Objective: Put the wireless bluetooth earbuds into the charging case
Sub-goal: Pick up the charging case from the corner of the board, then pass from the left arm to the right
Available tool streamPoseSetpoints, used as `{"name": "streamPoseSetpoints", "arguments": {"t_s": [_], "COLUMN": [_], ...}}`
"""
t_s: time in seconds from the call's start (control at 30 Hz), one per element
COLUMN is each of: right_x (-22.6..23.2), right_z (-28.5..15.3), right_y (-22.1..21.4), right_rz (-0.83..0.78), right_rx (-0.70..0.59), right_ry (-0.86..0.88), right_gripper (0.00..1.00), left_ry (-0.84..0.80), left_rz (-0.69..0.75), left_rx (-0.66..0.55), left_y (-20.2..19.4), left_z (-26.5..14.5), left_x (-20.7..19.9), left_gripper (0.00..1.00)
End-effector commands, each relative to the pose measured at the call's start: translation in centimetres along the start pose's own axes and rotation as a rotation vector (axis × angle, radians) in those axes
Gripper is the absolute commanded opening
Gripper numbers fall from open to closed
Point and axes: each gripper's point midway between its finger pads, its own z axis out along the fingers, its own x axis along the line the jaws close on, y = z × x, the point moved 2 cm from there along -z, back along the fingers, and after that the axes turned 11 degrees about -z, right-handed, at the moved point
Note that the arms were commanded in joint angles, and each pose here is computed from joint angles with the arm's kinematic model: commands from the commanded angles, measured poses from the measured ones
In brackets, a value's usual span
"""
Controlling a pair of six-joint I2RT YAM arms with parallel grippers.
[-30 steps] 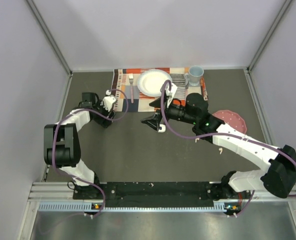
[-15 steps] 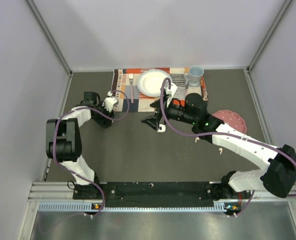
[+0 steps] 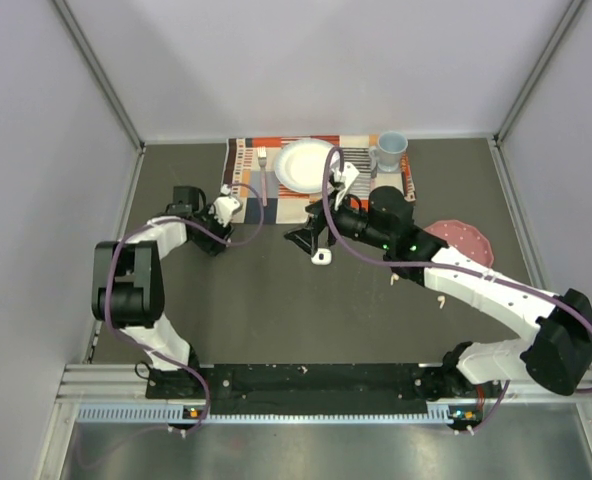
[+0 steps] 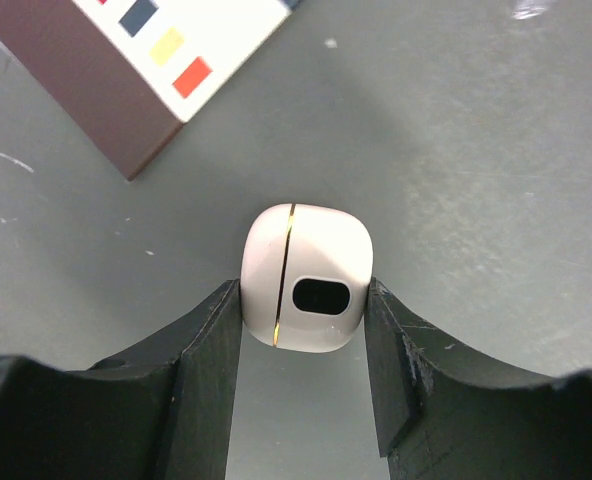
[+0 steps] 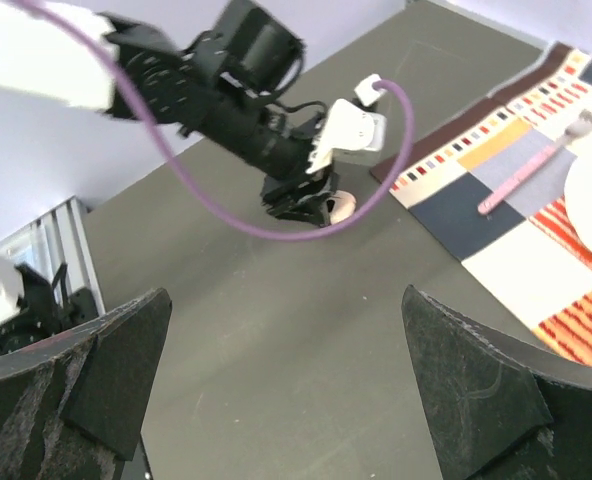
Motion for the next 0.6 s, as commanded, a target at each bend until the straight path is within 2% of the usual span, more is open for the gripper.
{"name": "streamPoseSetpoints", "arguments": {"t_s": [0.0,0.07,0.27,0.3,0.33,0.4,0.43,0.57], "right_x": [-2.8,-4.3,-4.6,-4.4,-4.0,-3.8,-3.4,-2.1], "right_z": [-0.3,-0.8,-3.2,-3.6,-4.4,-5.1,-5.8,-6.1], "right_y": [2.0,2.1,2.2,1.2,2.2,0.9,1.5,0.3], "right_rz": [0.203,0.285,0.433,0.469,0.468,0.516,0.52,0.563], "right_rx": [-0.008,0.01,-0.024,-0.016,-0.06,-0.064,-0.098,-0.06], "right_ry": [-0.195,-0.272,-0.276,-0.28,-0.272,-0.284,-0.272,-0.212], "right_gripper": [0.99,0.99,0.99,0.97,0.96,0.93,0.9,0.81], "left_ry": [0.052,0.06,0.082,0.063,0.081,0.029,0.023,-0.084], "left_rz": [0.108,0.13,0.168,0.152,0.179,0.175,0.196,0.241], "left_rx": [-0.176,-0.276,-0.54,-0.572,-0.667,-0.729,-0.796,-0.962], "left_y": [4.2,6.2,9.4,9.5,10.9,10.5,11.1,11.1], "left_z": [-2.4,-4.5,-10.2,-10.8,-12.9,-13.6,-15.2,-17.3], "left_x": [-1.5,-2.6,-5.8,-6.4,-6.8,-8.5,-9.4,-13.1], "left_gripper": [0.1,0.06,0.04,0.04,0.04,0.04,0.04,0.04]}}
